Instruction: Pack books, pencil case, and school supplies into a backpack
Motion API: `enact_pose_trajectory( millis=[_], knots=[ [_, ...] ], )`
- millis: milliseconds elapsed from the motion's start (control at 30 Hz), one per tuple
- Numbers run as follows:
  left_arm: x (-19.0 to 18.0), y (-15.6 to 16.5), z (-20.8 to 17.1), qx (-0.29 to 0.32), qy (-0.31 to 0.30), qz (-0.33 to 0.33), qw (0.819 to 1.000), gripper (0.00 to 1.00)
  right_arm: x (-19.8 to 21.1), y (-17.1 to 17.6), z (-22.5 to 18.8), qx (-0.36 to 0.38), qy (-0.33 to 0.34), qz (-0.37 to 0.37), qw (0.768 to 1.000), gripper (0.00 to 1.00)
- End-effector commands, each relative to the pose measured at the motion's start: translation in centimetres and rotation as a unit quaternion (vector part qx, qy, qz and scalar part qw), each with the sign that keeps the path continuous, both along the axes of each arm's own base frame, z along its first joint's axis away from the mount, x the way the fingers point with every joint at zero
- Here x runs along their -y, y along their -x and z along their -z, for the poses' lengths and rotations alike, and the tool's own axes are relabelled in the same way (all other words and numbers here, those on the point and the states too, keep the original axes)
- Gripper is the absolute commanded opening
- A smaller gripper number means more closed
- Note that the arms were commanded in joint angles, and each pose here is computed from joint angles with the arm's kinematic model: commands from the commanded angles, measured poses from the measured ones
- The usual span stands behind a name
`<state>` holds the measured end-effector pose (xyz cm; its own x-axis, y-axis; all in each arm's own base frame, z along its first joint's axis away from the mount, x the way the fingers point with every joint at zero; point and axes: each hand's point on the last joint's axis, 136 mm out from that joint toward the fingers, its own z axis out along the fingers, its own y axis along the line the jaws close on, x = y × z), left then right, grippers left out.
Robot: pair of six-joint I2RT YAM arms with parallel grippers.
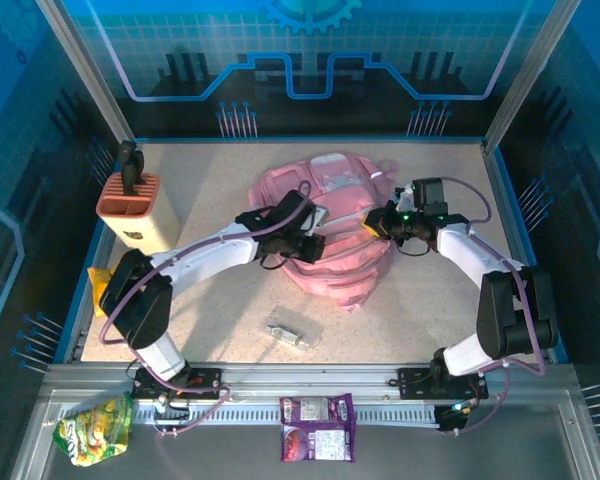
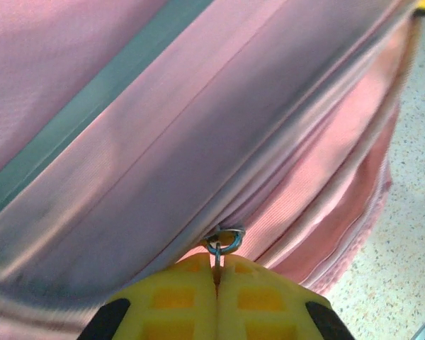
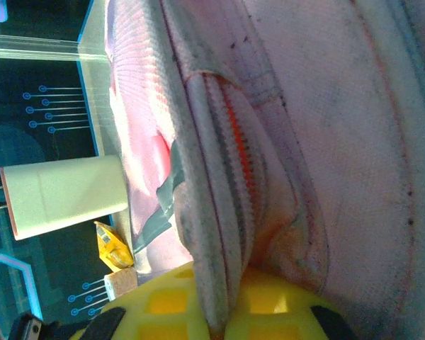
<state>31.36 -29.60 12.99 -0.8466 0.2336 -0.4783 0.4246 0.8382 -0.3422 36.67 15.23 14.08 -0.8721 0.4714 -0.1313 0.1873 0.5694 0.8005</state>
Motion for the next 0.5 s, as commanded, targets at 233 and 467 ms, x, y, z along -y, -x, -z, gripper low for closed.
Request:
enact_pose_trajectory(
  millis=[233,467],
  knots=[
    [-8.9,-1.7,3.6,-0.054,-0.08,-0.069,0.993,0.0,3.7,-3.1,-1.6,0.05,0.04,0.037,0.997,0.0],
    [-9.6,-6.1,3.2,-0.034,-0.035,-0.102,0.994,0.0,1.5,-2.3,-1.2,0.048,0.031,0.016,0.998,0.0]
  ],
)
